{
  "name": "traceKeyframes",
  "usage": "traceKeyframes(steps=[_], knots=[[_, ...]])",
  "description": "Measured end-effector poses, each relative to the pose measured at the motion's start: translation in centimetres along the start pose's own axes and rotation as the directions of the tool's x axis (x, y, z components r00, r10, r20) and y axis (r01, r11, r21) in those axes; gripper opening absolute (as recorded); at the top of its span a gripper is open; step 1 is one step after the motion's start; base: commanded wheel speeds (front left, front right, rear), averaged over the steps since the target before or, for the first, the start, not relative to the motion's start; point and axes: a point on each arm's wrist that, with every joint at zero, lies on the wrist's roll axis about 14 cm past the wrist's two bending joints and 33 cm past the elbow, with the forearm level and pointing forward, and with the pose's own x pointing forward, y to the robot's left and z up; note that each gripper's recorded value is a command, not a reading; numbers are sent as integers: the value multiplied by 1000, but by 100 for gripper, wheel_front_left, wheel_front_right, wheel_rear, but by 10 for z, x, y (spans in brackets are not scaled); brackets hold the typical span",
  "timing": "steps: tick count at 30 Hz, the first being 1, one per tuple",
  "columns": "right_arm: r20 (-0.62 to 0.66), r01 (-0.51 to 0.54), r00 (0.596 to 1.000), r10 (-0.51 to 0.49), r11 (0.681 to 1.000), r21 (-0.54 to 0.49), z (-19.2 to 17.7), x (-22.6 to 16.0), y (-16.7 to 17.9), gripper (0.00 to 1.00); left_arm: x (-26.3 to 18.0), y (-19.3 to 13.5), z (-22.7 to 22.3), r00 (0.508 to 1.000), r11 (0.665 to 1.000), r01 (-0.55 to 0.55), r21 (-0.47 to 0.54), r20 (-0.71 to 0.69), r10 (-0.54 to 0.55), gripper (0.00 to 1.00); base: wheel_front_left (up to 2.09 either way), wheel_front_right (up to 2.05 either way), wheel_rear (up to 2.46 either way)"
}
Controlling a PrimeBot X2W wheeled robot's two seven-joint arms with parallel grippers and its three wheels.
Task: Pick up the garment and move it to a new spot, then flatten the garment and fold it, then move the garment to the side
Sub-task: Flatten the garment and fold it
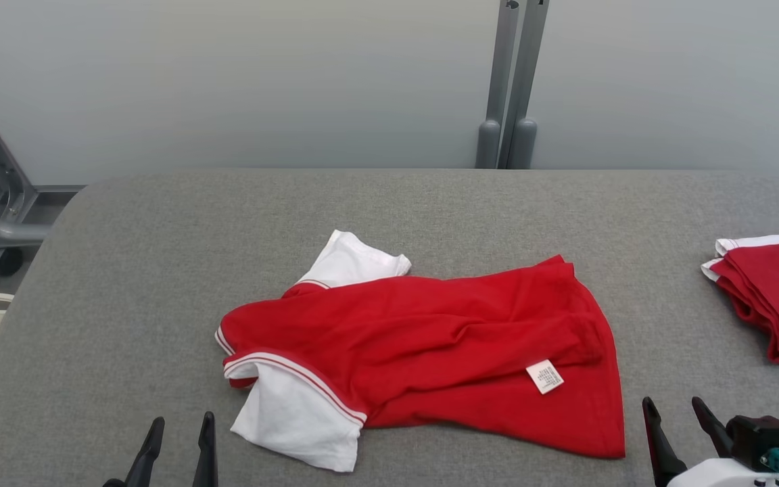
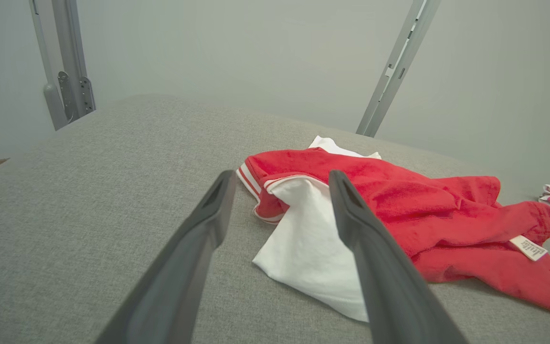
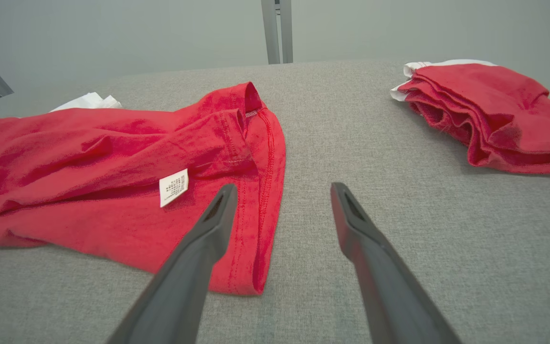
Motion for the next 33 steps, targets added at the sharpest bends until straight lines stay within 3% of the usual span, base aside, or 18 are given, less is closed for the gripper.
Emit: traceKeyframes(steps=[8,14,22,33], knots=[[44,-24,999,24,1000,-3,4,-1,7,100,-10,10,1,1000,998,-14,63,7,13,100,0,0,0],[150,-65,986,79,994,-93,26,-1,23,100,-13,6,-7,998,986,49,159,-36,-44,100,0,0,0],[225,-91,966,125,984,-155,42,-6,37,100,-7,4,-8,997,979,73,190,-46,-66,100,0,0,0],[223,-84,968,115,986,-142,43,-7,34,100,0,2,-11,996,981,77,179,-62,-67,100,0,0,0]])
